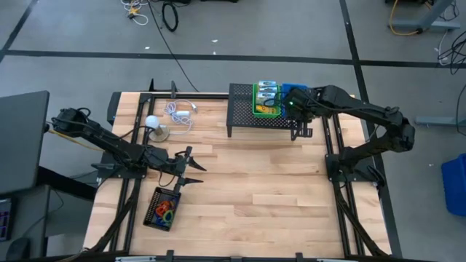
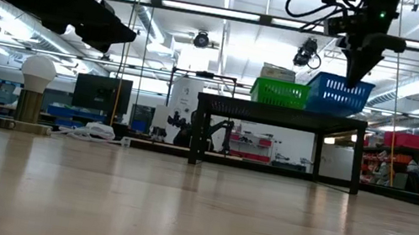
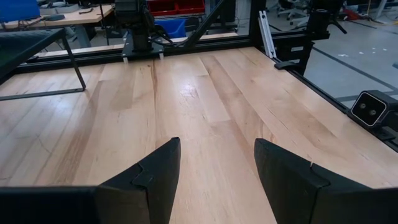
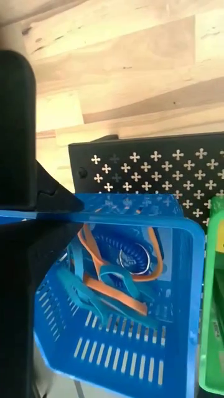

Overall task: Pick & Place Office Desk Supplies
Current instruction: Put the blue bin on the shelf

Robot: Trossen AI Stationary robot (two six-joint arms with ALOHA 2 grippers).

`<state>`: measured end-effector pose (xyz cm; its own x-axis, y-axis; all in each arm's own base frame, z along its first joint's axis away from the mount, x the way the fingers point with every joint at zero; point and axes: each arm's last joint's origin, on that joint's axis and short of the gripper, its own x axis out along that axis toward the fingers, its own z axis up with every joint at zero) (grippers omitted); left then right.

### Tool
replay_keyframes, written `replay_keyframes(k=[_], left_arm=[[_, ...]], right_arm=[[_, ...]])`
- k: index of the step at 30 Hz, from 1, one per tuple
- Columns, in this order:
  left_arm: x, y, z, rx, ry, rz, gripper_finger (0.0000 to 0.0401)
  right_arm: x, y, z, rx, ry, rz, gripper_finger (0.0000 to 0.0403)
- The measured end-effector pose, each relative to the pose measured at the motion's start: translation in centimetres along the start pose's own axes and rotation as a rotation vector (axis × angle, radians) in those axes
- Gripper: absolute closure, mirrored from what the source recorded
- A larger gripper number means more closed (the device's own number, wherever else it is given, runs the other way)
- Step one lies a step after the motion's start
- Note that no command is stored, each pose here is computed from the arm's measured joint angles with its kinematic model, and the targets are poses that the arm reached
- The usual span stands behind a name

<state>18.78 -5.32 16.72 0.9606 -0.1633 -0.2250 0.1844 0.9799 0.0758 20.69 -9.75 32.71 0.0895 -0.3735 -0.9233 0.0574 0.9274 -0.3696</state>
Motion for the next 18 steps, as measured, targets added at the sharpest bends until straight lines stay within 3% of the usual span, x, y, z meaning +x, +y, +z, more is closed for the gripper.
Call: replay_keyframes(k=[18], left_arm=[[0.0, 0.0, 0.0, 0.0, 0.0, -0.001, 0.0188]], right_arm=[[2.6, 0.2, 1.8, -0.038, 0.095, 0.04, 0.0394]])
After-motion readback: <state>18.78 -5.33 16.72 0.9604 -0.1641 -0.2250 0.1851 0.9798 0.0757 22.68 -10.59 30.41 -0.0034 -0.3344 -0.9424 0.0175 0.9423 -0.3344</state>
